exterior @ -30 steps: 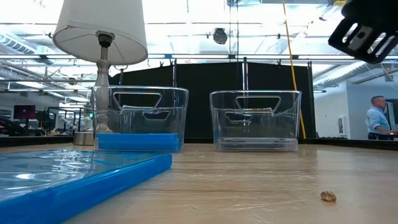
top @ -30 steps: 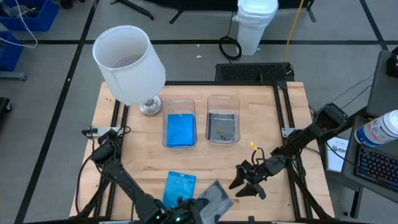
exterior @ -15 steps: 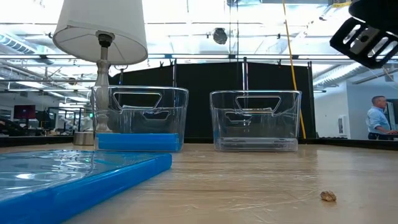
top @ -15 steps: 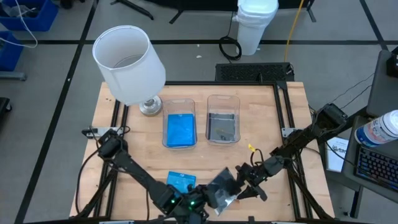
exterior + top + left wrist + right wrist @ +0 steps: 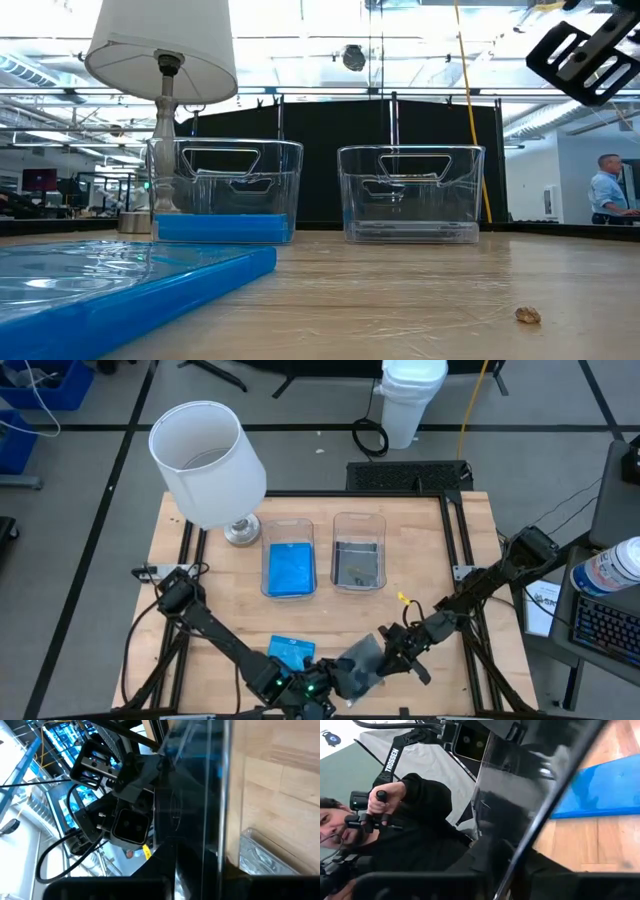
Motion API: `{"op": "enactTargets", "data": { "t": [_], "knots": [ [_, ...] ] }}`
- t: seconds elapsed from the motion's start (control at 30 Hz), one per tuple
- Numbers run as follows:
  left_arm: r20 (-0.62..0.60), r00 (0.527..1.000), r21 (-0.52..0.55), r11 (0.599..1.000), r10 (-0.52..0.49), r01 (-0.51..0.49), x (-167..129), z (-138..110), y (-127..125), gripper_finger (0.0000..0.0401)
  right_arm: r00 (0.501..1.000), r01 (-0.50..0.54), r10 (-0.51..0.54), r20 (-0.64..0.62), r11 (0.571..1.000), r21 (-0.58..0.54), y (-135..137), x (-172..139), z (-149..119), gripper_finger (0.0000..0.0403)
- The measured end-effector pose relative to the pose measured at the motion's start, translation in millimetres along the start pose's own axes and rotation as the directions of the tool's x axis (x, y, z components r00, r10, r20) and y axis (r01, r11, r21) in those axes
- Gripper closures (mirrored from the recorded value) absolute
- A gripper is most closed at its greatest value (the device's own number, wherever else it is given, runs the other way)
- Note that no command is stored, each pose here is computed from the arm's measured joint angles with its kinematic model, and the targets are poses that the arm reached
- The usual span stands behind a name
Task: Pick & place jewel cases by type
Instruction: Put the black CD case into the right transparent bin
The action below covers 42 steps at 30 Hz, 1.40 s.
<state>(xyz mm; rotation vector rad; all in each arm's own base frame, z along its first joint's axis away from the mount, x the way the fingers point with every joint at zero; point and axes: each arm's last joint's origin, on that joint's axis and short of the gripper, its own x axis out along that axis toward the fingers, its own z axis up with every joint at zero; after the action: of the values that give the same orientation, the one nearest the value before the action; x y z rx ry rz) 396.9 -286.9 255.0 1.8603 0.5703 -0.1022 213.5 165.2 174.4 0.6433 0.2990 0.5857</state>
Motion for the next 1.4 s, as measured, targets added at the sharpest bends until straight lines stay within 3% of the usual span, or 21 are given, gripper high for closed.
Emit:
{"op": "enactTargets", "data": {
  "t": [0.1,0.23,0.47,0.8,1.03,1.07,1.13,1.2,1.27,1.33,1.4],
  "knots": [
    [0.003,1.0,0.012,1.0,0.002,-0.002,-1,1,0,0.0382,1.0,-0.016,0.016,-0.015,1.0,-0.003,0,0,0,0.0394],
    [-0.002,1.0,0.046,0.999,0.007,-0.007,-4,3,0,0.0385,1.0,-0.019,0.019,-0.013,0.999,-0.033,1,0,0,0.0385],
    [-0.102,0.993,0.087,0.995,0.053,-0.044,-19,12,1,0.0326,1.0,-0.019,0.02,0.002,0.995,-0.096,1,0,1,0.0396],
    [-0.11,0.988,-0.01,0.994,0.105,-0.107,-46,21,7,0.0273,0.999,-0.037,0.039,0.015,0.992,-0.122,3,0,2,0.0398],
    [-0.116,0.981,-0.225,0.958,0.157,-0.18,-84,-4,36,0.0272,0.998,-0.039,0.046,0.035,0.983,-0.182,4,0,4,0.0399],
    [-0.128,0.979,-0.289,0.938,0.161,-0.192,-93,-13,42,0.0272,0.998,-0.027,0.037,0.047,0.98,-0.198,4,0,4,0.0399],
    [-0.145,0.976,-0.466,0.859,0.16,-0.21,-113,-37,54,0.0272,0.997,-0.01,0.028,0.076,0.974,-0.228,4,0,6,0.0398],
    [-0.106,0.987,-0.66,0.733,0.124,-0.163,-130,-68,59,0.0272,0.993,0.03,0.001,0.116,0.964,-0.263,4,-1,8,0.0399],
    [0.024,0.999,-0.8,0.6,0.032,0.0,-144,-95,55,0.0274,0.988,0.075,-0.031,0.153,0.953,-0.292,1,-1,13,0.0399],
    [0.104,0.993,-0.877,0.467,-0.052,0.116,-150,-110,45,0.0283,0.981,0.116,-0.06,0.185,0.945,-0.307,-5,0,21,0.0399],
    [0.12,0.988,-0.91,0.388,-0.095,0.148,-152,-112,30,0.0299,0.971,0.156,-0.089,0.22,0.938,-0.308,-10,1,34,0.0399]
  ]
}}
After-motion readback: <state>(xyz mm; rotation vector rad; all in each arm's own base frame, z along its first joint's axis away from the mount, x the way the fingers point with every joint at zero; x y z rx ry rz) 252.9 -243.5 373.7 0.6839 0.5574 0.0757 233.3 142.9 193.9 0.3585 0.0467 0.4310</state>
